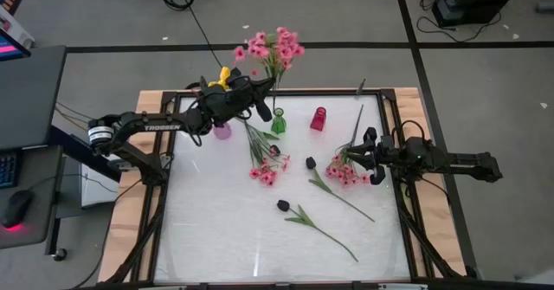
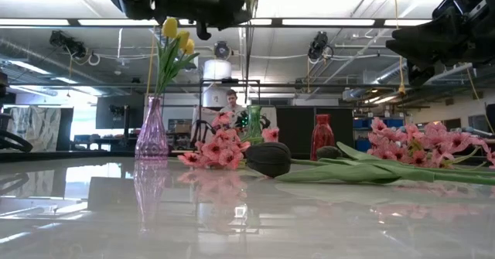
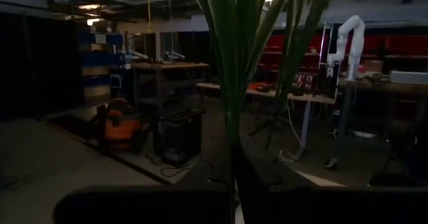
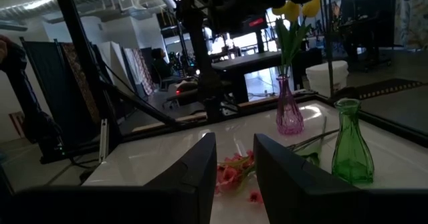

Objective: Sort flowers into vase by color
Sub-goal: Put the bottom pink flower into the green vase

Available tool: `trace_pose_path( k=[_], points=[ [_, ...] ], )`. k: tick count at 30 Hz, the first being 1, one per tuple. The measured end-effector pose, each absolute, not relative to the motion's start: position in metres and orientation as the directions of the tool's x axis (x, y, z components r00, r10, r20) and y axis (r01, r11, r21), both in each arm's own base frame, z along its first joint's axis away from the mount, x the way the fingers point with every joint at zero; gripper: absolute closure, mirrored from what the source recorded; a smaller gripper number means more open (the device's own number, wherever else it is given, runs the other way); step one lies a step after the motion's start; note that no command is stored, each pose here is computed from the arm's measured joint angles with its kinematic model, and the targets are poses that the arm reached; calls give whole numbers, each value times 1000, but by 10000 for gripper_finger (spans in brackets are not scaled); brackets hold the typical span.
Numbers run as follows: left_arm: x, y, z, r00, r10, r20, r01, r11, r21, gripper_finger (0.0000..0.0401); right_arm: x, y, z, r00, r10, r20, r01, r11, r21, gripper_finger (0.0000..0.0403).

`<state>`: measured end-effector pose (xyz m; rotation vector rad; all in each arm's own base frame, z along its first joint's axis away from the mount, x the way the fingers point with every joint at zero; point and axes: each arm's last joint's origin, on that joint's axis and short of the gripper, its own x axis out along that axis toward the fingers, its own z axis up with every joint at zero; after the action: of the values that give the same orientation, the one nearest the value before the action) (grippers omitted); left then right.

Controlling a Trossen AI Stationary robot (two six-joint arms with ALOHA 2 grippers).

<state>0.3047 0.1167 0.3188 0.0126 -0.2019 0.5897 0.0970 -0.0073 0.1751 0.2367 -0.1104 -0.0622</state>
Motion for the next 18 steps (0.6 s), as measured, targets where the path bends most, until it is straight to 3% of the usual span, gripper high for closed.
trace_pose_path(
  k=[18],
  points=[
    [303,122,319,815,545,198,-550,834,-33,390,97,-7,175,992,-74,102,48,970,237,292]
  ],
)
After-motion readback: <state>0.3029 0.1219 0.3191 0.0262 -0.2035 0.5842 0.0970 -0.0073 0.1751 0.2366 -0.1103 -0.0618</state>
